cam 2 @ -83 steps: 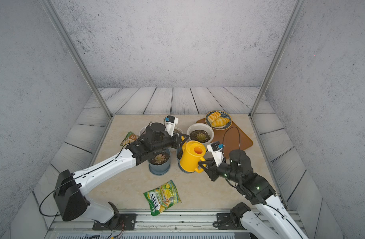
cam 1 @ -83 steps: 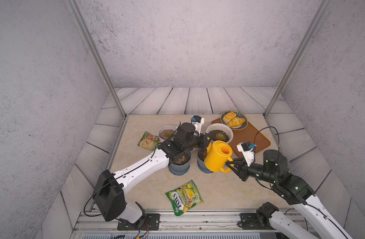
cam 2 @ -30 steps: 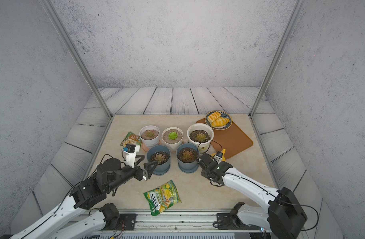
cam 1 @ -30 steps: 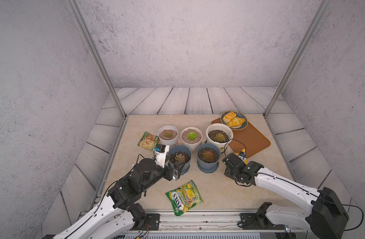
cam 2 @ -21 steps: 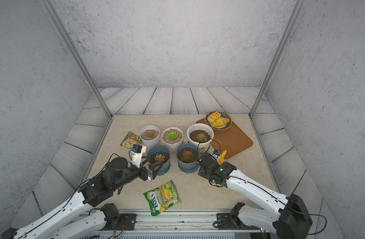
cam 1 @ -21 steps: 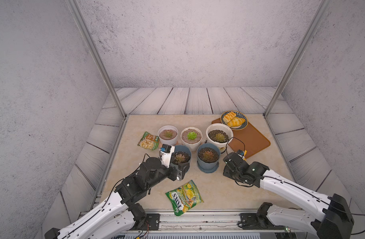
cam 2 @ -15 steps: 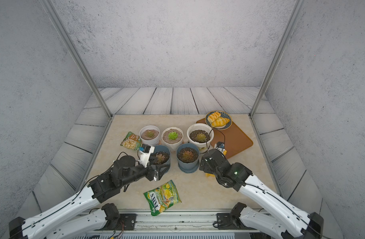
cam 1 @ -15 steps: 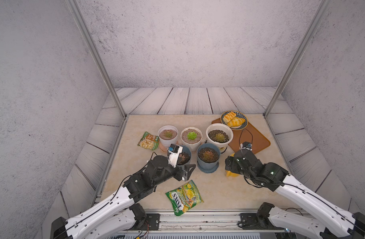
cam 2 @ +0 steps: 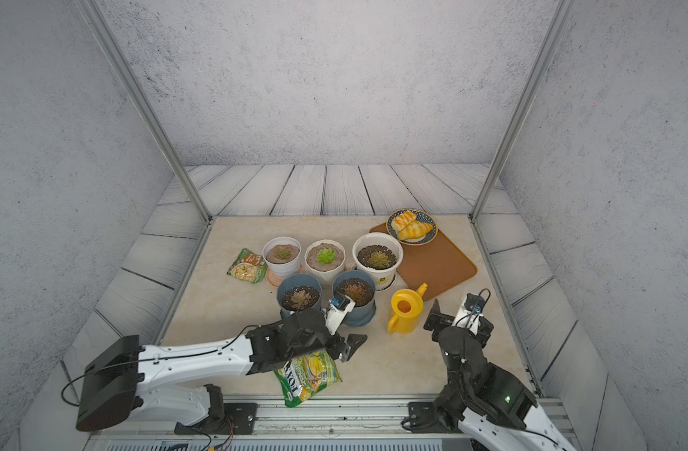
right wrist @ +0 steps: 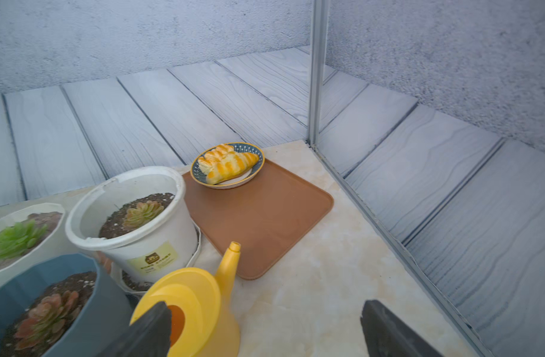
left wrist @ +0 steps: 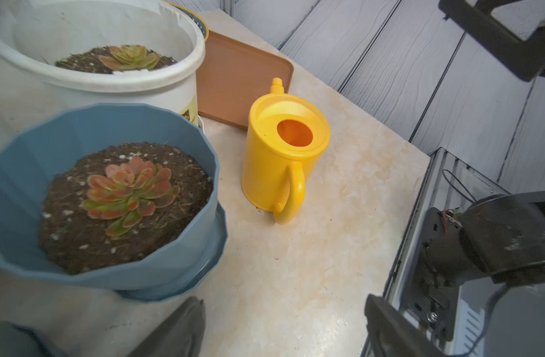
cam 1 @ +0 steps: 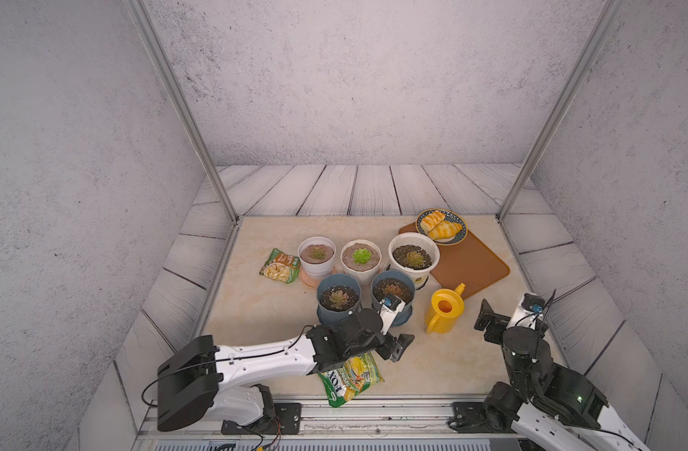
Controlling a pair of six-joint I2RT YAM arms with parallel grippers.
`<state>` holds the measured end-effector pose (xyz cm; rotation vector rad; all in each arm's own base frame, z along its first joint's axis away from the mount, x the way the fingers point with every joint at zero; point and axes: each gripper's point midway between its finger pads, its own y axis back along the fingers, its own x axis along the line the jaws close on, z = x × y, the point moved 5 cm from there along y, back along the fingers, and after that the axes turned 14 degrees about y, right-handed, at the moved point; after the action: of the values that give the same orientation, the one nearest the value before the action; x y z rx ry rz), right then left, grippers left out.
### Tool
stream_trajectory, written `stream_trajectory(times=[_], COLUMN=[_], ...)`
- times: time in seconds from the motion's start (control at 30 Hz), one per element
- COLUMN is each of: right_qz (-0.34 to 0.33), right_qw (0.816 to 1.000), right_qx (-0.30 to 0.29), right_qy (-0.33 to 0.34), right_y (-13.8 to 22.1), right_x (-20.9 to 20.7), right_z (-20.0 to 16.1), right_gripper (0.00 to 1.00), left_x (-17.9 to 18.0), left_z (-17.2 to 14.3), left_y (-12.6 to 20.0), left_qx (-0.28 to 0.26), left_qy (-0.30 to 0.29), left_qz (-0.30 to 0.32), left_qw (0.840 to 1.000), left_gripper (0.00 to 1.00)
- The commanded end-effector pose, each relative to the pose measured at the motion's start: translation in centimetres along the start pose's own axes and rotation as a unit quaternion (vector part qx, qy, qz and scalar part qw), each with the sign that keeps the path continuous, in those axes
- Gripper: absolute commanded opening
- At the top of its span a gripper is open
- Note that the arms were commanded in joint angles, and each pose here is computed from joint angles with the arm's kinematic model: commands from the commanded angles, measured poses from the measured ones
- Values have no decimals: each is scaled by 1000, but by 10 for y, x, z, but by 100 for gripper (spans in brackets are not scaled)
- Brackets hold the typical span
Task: Water the succulent around the soil edge
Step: Pick up the watering can from the center of the board.
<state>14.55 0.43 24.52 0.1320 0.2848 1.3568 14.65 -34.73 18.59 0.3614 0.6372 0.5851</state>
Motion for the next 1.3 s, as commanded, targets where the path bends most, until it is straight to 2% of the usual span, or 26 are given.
stream_trajectory(times=[0.0,0.07,0.3,0.43,0.7,1.0,1.27], right_qz=[-31,-17,-3,5,6,16,18], right_qw=[997,996,999,997,997,996,996], right_qx=[-43,-52,-30,-46,-43,-44,-43], right_qy=[-51,-67,-45,-64,-69,-70,-69], right_y=[2,2,-4,-1,-1,-2,-2], right_x=[-16,-14,-3,-6,-7,-3,-2], right_z=[-10,-20,-21,-23,-24,-25,-26], right_gripper=[99,99,99,99,99,99,99], left_x=[-23,-26,-24,-17,-15,-14,-11], left_z=[10,4,-6,-7,-7,-1,1], left_y=[-22,-36,-81,-100,-130,-141,-141], left_qx=[-21,-9,34,41,46,34,24], left_qy=[-16,-25,-63,-75,-89,-100,-98], left_qz=[-20,-12,32,76,101,123,133], left_qw=[999,1000,997,993,990,987,986], left_gripper=[85,84,77,73,63,54,37])
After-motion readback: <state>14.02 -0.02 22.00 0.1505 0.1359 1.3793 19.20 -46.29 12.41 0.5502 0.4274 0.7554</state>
